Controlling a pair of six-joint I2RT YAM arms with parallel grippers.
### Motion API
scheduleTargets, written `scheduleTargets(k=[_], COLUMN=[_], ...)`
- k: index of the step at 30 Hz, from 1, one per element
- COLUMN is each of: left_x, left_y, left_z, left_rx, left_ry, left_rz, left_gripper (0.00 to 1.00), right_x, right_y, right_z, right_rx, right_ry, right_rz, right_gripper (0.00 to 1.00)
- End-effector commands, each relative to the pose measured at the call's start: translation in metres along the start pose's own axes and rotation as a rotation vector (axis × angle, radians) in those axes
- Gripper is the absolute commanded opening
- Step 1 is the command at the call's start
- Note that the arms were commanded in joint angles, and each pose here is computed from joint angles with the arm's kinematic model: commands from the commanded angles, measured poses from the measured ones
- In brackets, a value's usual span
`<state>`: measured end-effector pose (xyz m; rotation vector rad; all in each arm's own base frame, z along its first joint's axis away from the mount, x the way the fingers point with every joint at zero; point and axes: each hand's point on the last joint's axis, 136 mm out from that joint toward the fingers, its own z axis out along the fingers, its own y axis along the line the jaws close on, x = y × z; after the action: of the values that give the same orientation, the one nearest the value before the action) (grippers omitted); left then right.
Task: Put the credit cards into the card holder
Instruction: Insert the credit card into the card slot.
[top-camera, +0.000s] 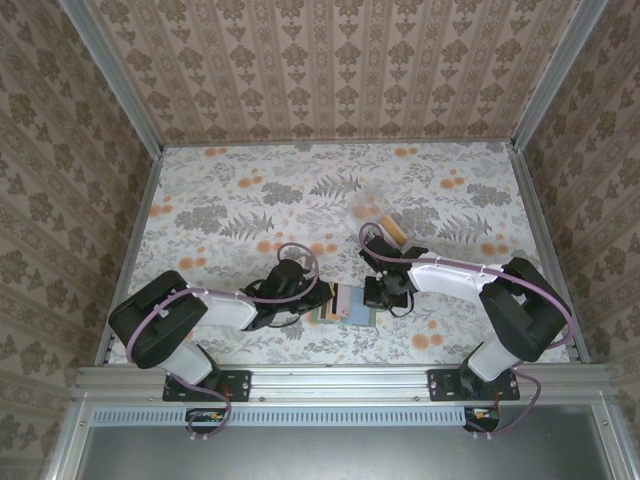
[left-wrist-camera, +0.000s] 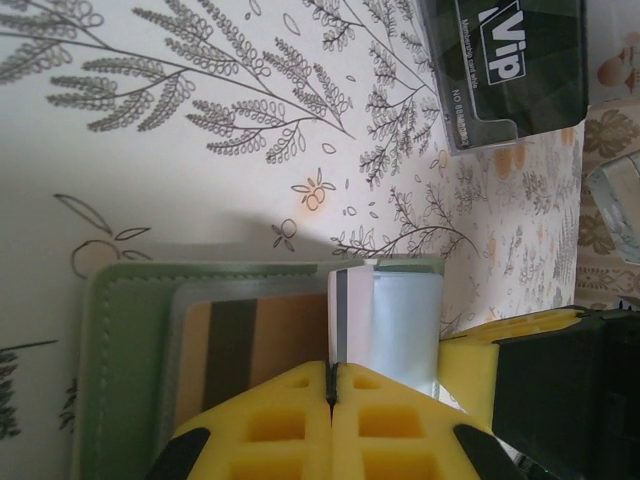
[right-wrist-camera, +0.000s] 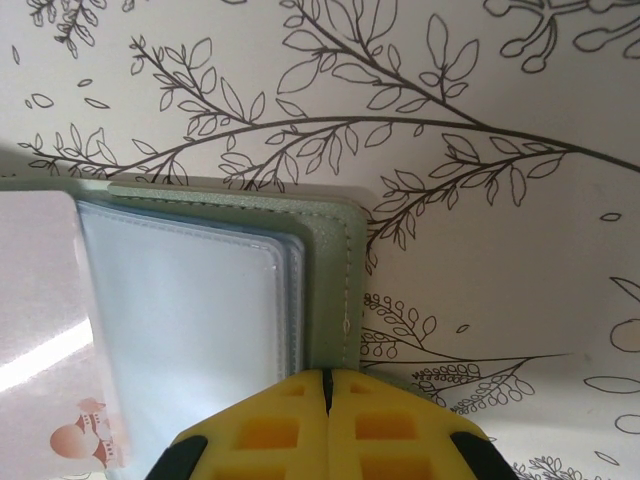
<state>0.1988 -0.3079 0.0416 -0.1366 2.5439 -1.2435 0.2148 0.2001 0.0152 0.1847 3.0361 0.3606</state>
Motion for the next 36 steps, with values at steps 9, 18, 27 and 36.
scheduleTargets(k=[9,18,27,36], left_x=[0.020,0.014,0.017,0.024], left_y=[0.010,0.009,0.001,-0.006], left_z=[0.003,0.008,0.014,0.020], left_rx=[-0.073,-0.077,-0.063,-0.119], left_ry=[0.070,0.009,0.019,0.062], left_rz=[0.060,0.033,0.056,0.115], left_gripper=[0.00,0.00,0.04,0.19], right_x=[0.017,0.016,0.019,0.018], right_y=[-0.029,-0.022,-0.015,-0.011], right_z=[0.020,0.021,0.023,0.022], right_rx=[0.122,0.086,0.044,0.022], right_ry=[0.056,0.052,0.063,0.060], right_rz=[0.000,0.006,0.027,0.034], right_gripper=[0.04,0.04,0.05,0.05])
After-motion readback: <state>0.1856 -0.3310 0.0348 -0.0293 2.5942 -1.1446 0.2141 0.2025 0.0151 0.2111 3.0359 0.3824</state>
